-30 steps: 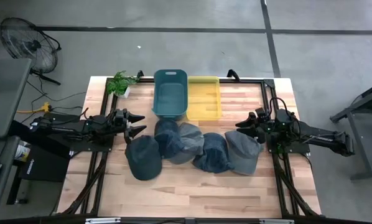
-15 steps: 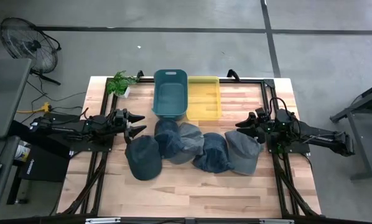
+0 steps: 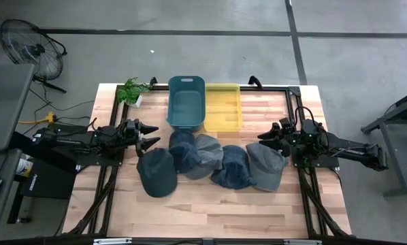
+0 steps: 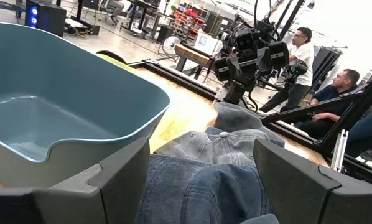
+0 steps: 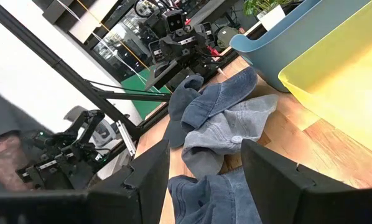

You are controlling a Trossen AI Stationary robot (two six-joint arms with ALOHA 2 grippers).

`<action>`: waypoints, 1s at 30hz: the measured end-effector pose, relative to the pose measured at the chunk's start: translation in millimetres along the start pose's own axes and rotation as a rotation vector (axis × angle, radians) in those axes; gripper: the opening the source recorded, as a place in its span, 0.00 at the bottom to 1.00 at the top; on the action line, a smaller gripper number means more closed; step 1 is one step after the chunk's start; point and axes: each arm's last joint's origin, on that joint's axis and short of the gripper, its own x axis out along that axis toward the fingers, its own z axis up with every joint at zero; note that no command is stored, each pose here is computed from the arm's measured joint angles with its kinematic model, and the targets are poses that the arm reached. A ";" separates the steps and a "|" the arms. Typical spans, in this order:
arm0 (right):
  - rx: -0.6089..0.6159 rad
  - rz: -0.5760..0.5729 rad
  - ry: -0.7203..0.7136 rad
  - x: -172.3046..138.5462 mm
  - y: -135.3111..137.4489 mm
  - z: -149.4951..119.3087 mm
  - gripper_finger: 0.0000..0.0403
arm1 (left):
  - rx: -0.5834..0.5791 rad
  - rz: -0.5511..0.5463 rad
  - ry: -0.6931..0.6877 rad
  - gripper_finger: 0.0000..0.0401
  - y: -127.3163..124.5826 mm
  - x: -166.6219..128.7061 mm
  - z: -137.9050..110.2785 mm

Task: Pick & Place hat

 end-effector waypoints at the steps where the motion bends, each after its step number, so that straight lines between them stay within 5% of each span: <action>1: 0.000 0.000 0.000 0.0 0.0 0.0 0.48 | 0.000 0.000 0.000 0.71 0.0 0.0 0.0; 30: -0.028 0.000 0.000 0.0 0.0 0.0 0.48 | 0.000 0.000 0.000 0.71 0.0 0.0 0.0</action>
